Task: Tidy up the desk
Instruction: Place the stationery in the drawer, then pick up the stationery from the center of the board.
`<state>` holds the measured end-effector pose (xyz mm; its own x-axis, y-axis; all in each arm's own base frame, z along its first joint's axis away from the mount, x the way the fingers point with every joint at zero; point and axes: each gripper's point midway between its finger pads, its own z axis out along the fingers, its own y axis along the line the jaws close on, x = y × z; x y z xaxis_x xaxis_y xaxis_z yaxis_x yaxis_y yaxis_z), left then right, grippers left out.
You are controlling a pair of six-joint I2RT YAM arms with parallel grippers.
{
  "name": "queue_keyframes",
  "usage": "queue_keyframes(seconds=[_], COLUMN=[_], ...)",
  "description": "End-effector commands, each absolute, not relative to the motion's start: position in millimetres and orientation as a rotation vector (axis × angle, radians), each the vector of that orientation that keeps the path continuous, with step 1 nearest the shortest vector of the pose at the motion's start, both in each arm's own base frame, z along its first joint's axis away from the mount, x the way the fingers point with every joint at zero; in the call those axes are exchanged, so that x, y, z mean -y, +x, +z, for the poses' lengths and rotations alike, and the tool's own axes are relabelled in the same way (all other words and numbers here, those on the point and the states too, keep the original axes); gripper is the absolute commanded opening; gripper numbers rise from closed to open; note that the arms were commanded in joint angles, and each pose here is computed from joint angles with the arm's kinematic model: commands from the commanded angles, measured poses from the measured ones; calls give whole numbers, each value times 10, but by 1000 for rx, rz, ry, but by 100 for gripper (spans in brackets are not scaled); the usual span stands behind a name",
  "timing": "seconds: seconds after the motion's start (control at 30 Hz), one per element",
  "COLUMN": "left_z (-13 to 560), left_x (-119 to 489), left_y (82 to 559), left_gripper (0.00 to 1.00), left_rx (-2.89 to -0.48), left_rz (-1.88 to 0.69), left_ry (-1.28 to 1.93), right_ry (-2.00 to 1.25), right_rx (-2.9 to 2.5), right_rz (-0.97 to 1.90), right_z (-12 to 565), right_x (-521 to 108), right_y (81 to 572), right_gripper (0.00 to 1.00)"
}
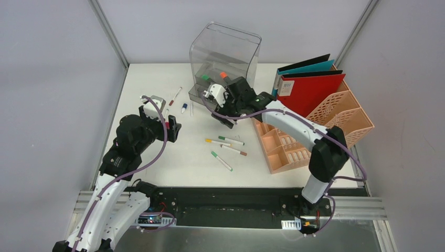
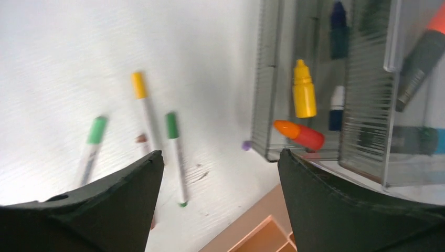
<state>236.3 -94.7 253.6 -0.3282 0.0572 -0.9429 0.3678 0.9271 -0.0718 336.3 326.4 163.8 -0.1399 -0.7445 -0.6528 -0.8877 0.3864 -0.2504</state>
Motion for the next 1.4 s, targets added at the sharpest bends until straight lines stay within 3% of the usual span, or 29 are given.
queue_keyframes(seconds=[0.0,0.27,0.6,0.8,1.1,1.37], left_z=[2545,2389,1994,1705,1348,1202], left_x=[923,1073,1013,842,358,356], left_y=[2409,2431,2629,2823,3034,3281], left_gripper=[77,76,77,58,58,57], left_rx=[-1883,-1954,-2151,-2297,-2431,-2529], left_rz=[-307,-377,-386,-472,-209,-205], left_ry=[311,370,273,56,-240,-314], right_ry=[-1561,-1628,-1562,-1583,-1599,-1604], right_rx=[-1785,-1639,-1555,-1534,-1514,-1533], right_rz=[594,918,1086,1113,1113,1108], right_z=[2125,2281,2346,2362,2380,2323], right_x=[-3243,-2956,-2822,-2802,-2775,-2771], right_y=[2718,2140,2031,1956,1911,1930], right_gripper=[83,87,92,92,93,93])
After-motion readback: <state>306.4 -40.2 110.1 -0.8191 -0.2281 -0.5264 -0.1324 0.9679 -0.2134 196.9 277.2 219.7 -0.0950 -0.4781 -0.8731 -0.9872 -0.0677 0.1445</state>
